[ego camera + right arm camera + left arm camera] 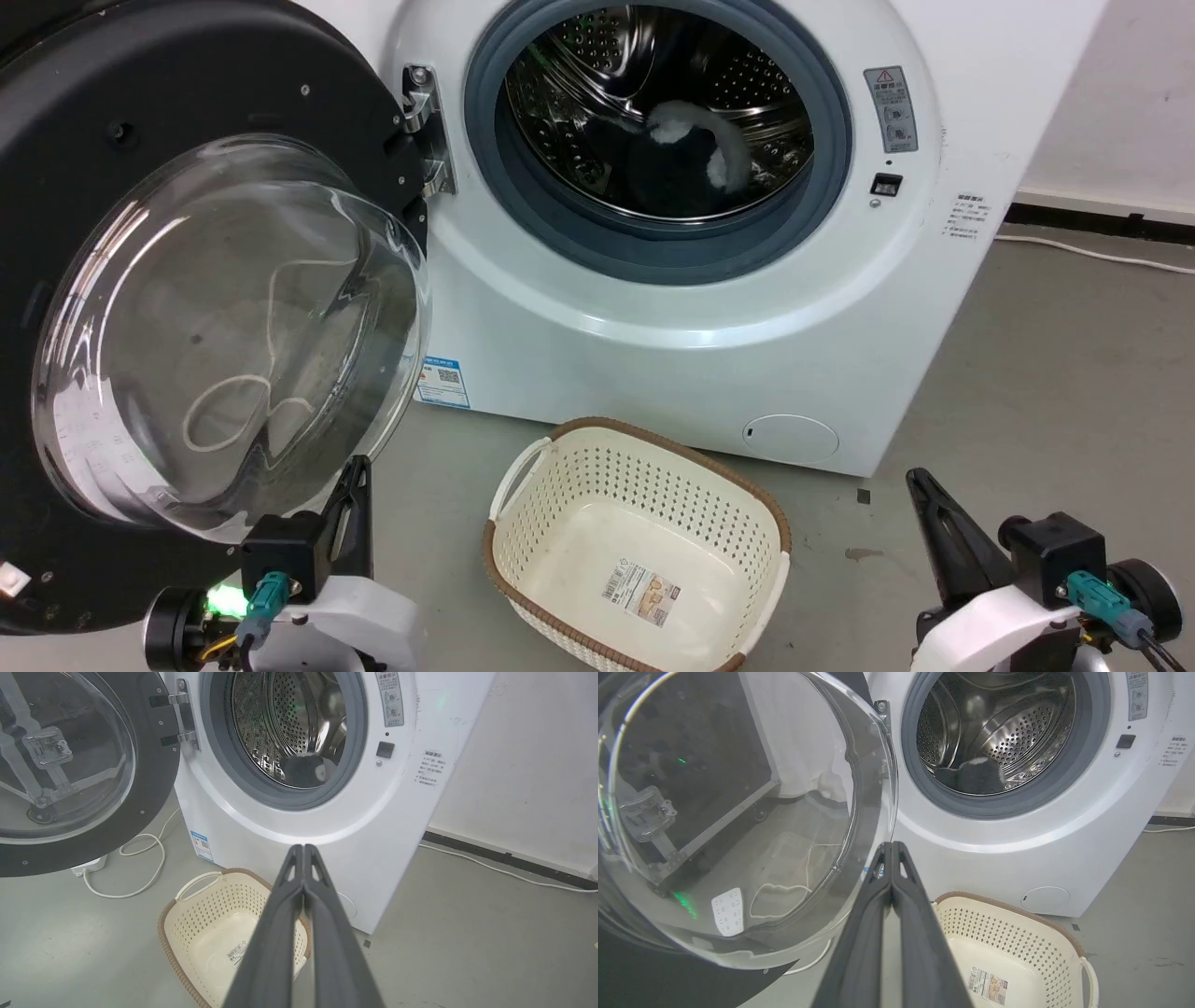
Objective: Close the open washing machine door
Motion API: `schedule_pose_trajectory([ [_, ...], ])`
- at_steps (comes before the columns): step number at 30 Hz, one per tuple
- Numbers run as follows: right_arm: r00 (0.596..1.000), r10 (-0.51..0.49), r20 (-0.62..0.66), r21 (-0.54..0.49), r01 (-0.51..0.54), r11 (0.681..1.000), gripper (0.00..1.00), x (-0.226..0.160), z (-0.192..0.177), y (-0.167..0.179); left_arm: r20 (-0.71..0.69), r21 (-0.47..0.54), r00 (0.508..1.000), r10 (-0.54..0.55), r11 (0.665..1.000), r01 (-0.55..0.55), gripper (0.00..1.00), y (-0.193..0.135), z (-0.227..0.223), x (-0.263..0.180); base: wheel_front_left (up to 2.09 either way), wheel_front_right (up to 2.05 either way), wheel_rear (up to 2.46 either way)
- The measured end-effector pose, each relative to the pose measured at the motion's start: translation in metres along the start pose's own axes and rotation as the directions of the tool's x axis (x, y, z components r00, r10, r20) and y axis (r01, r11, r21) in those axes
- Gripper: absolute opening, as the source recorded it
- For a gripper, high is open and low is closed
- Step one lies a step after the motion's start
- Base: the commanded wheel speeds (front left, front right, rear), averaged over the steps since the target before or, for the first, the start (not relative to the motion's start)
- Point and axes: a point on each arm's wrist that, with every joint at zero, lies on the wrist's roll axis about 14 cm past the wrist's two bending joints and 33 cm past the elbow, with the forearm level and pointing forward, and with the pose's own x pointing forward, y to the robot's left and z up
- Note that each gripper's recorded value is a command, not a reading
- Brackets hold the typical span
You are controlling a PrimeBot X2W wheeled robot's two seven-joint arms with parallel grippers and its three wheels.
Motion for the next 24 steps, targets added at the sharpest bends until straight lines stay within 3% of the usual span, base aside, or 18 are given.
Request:
schedule_pose_trajectory([
  [11,1.0,0.0,0.0,0.0,0.0,1.0,0.0,0.0,0.0,-0.0001,0.0,0.0,1.0,0.0,1.0,0.0,0.0,-0.0001,0.0,0.0,0.0,0.0,0.0],
  [12,1.0,0.0,0.0,0.0,0.0,1.0,1.0,0.0,-0.0001,0.0,0.0,0.0,1.0,0.0,1.0,0.0,1.0,0.0,0.0,0.0,0.0,0.0,0.0],
  [13,1.0,0.0,0.0,0.0,0.0,1.0,0.0,0.0,-0.0001,0.0,0.0,0.0,1.0,0.0,1.0,0.0,0.0,0.0,0.0,0.0,0.0,0.0,0.0],
  [14,1.0,0.0,-0.001,0.0,0.0,1.0,1.0,-0.0001,-0.0003,-0.0001,0.0,0.0,1.0,0.0,1.0,0.0,1.0,-0.0002,-0.0002,0.0,0.0,0.0,0.0],
  [24,1.0,0.002,0.006,0.024,-0.002,1.0,1.0,-0.0003,-0.0012,0.0007,0.003,-0.025,1.0,-0.014,1.0,0.014,1.0,-0.0053,-0.0017,0.0,0.0,0.0,0.0],
])
